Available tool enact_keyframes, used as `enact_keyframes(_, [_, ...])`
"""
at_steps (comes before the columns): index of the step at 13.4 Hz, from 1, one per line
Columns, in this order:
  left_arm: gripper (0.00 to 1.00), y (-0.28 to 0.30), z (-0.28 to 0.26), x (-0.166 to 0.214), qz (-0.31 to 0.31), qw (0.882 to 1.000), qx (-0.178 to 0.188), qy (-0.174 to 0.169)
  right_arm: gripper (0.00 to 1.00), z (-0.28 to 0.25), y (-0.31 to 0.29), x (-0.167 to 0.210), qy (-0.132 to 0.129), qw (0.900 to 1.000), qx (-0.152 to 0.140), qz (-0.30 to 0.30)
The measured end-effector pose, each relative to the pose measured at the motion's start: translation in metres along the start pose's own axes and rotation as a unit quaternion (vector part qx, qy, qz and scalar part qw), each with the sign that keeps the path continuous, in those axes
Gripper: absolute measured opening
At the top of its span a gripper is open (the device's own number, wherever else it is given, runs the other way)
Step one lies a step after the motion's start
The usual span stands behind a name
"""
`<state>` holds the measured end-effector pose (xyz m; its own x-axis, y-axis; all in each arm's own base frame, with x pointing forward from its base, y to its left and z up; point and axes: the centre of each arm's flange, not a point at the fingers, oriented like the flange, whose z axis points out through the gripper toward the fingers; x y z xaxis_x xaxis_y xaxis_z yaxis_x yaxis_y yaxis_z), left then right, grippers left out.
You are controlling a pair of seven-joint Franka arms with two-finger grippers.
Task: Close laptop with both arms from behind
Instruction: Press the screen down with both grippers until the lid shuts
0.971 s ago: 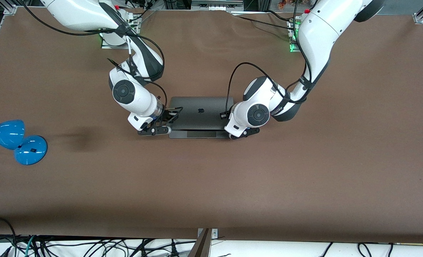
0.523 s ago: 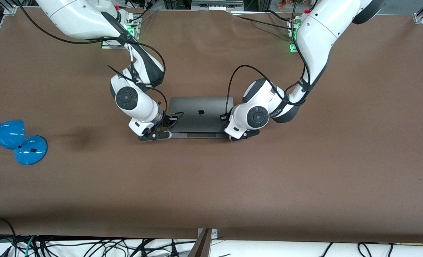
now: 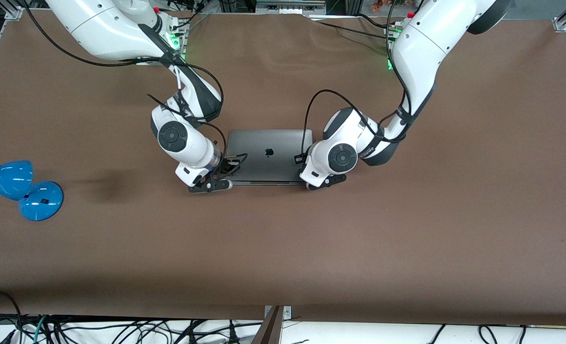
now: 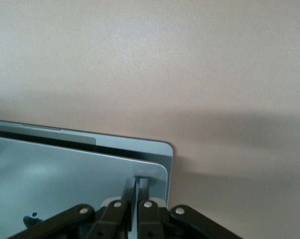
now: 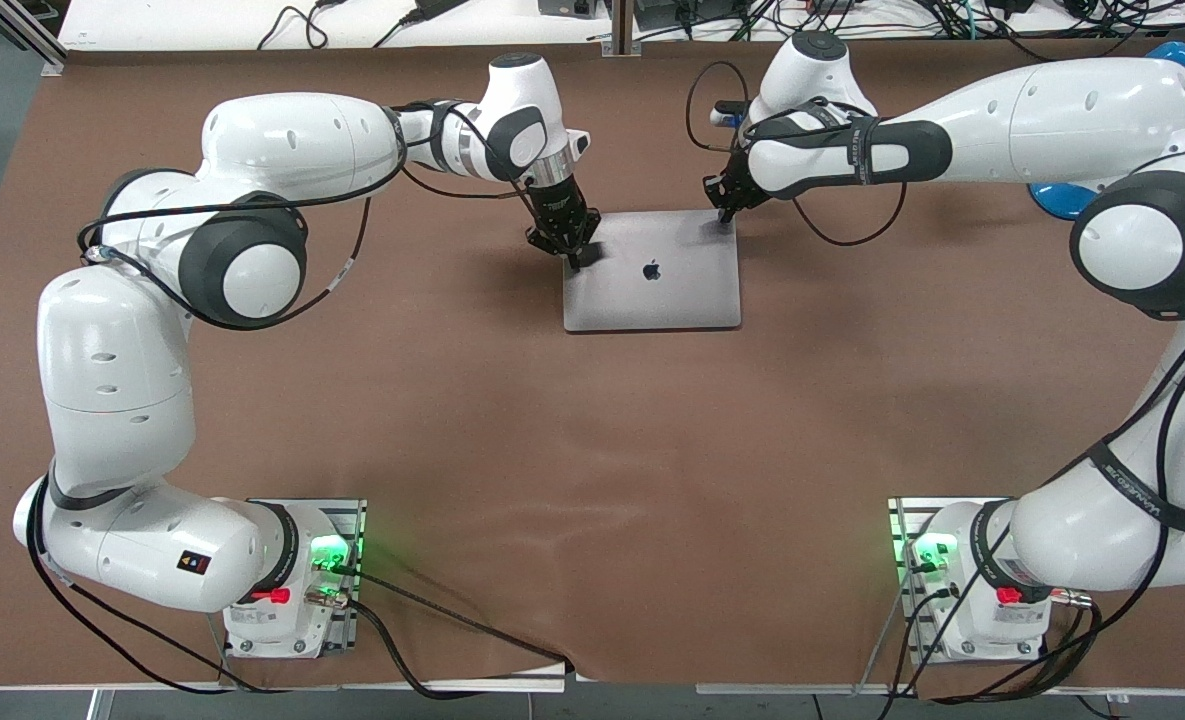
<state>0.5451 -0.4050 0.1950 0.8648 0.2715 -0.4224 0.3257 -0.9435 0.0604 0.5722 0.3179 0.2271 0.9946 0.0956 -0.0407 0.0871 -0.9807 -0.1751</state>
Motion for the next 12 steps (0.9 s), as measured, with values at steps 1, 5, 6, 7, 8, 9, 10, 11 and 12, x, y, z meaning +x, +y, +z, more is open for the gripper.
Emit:
enact_keyframes(1, [0.01,0.000,0.000,0.000,0.000,1.000,0.000,0.001,0.08,0.003,0.001,0.001,0.001,1.000,-0.003,-0.004])
enact_keyframes(5, [0.01,0.000,0.005,0.004,-0.002,1.000,-0.004,0.004,0.08,0.016,0.002,0.005,0.002,1.000,-0.012,-0.018])
enact_keyframes(6, [0.01,0.000,0.008,0.004,-0.002,1.000,-0.003,0.004,0.08,0.017,0.003,0.005,0.002,1.000,-0.012,-0.018])
enact_keyframes(7, [0.01,0.000,0.010,0.005,-0.003,1.000,-0.003,0.004,0.08,0.017,0.003,0.005,0.002,1.000,-0.013,-0.019])
enact_keyframes(8, [0.01,0.000,0.012,0.005,-0.002,1.000,-0.001,0.005,0.08,0.018,0.003,0.005,0.002,1.000,-0.013,-0.019])
enact_keyframes(9, [0.01,0.000,0.013,0.005,-0.002,1.000,0.000,0.006,0.08,0.018,0.003,0.005,0.001,1.000,-0.013,-0.019])
enact_keyframes(10, [0.01,0.001,0.014,0.005,-0.001,1.000,0.000,0.007,0.08,0.018,0.003,0.005,0.002,1.000,-0.013,-0.020])
enact_keyframes(11, [0.01,0.001,0.015,0.006,-0.001,1.000,0.001,0.008,0.08,0.019,0.003,0.006,0.004,1.000,-0.012,-0.020])
enact_keyframes(12, [0.01,0.001,0.016,0.006,-0.001,1.000,0.001,0.008,0.08,0.021,0.003,0.006,0.008,1.000,-0.011,-0.022])
